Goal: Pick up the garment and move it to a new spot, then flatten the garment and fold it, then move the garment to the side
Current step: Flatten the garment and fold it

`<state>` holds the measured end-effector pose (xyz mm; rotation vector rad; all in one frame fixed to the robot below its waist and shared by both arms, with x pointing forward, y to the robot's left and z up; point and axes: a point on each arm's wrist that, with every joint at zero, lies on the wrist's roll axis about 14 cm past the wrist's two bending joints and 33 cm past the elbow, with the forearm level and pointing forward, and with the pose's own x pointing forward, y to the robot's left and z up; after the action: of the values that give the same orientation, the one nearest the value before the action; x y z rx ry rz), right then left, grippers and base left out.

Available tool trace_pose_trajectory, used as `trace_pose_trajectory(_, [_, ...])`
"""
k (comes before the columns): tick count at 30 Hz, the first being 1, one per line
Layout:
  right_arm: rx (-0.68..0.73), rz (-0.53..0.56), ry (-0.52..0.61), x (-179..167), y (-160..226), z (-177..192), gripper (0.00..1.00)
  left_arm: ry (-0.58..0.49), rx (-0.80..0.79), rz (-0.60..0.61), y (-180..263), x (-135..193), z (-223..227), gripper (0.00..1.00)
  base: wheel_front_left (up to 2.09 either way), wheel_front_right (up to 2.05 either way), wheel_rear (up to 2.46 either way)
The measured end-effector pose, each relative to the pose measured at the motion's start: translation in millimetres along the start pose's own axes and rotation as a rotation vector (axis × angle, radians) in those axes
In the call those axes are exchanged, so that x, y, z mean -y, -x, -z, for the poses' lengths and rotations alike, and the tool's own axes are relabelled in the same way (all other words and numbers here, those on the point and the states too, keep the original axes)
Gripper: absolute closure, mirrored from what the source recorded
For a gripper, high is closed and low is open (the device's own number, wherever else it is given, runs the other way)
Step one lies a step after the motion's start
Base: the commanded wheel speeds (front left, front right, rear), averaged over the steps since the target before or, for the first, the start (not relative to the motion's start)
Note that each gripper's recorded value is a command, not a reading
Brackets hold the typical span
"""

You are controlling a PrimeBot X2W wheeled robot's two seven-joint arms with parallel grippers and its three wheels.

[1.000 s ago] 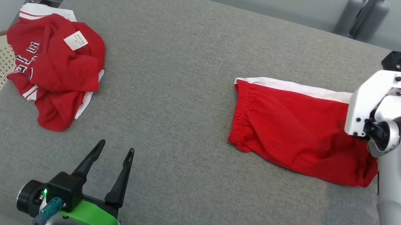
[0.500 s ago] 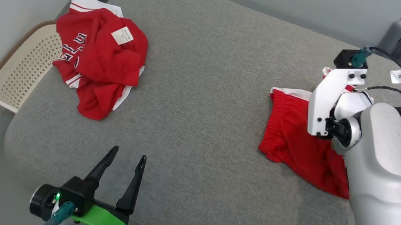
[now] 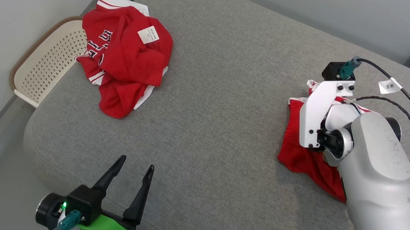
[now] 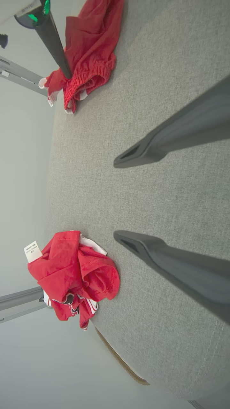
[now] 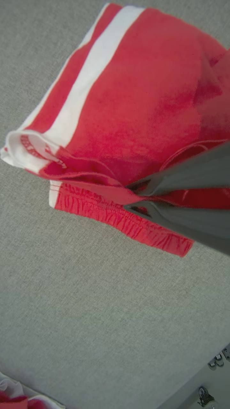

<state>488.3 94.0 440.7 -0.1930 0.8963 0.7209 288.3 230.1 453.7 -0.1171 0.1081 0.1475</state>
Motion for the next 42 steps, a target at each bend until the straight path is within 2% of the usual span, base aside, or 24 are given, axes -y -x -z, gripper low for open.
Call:
trace_pose_trajectory(1, [0.000,0.000,0.000,0,0,0,1.00,0.000,0.000,0.000,0,0,0,0.00,0.00,0.00,0.00])
trace_pose_trajectory(2, [0.001,0.000,-0.002,0,-1,1,0.32,0.001,0.000,0.000,0,0,0,0.00,0.00,0.00,0.00])
trace_pose_trajectory(3, [0.006,0.003,-0.002,0,-2,1,0.00,0.000,-0.001,0.000,1,1,1,0.00,0.00,0.00,0.00])
trace_pose_trajectory(10, [0.114,-0.009,-0.041,0,4,-16,0.00,-0.003,-0.001,0.007,3,2,1,0.00,0.00,0.00,0.00])
trace_pose_trajectory(16, [0.304,0.066,-0.022,19,31,-52,0.00,-0.005,0.013,0.018,3,2,-2,0.00,0.00,0.00,0.00])
trace_pose_trajectory(19, [0.327,0.127,0.007,37,42,-49,0.00,-0.002,0.019,0.035,2,7,-3,0.00,0.00,0.00,0.00])
trace_pose_trajectory(23, [0.331,0.208,0.010,68,50,-26,0.00,0.000,0.027,0.058,0,13,-4,0.00,0.00,0.00,0.00])
trace_pose_trajectory(24, [0.339,0.221,0.001,73,53,-21,0.20,0.000,0.029,0.062,0,14,-5,0.00,0.00,0.00,0.00])
trace_pose_trajectory(25, [0.342,0.231,0.000,77,53,-16,0.62,-0.001,0.032,0.066,-1,15,-6,0.00,0.00,0.00,0.00])
trace_pose_trajectory(26, [0.343,0.237,-0.002,79,53,-10,0.73,-0.002,0.032,0.069,-2,16,-6,0.00,0.00,0.00,0.00])
trace_pose_trajectory(27, [0.344,0.237,-0.005,80,52,-4,1.00,-0.003,0.032,0.072,-3,17,-6,0.00,0.00,0.00,0.00])
trace_pose_trajectory(32, [0.405,0.211,-0.013,71,46,4,1.00,-0.010,0.034,0.068,-7,15,-8,0.00,0.00,0.00,0.00])
trace_pose_trajectory(42, [0.331,0.105,0.029,24,17,42,1.00,-0.007,0.043,0.043,-7,11,-11,0.00,0.00,0.00,0.00])
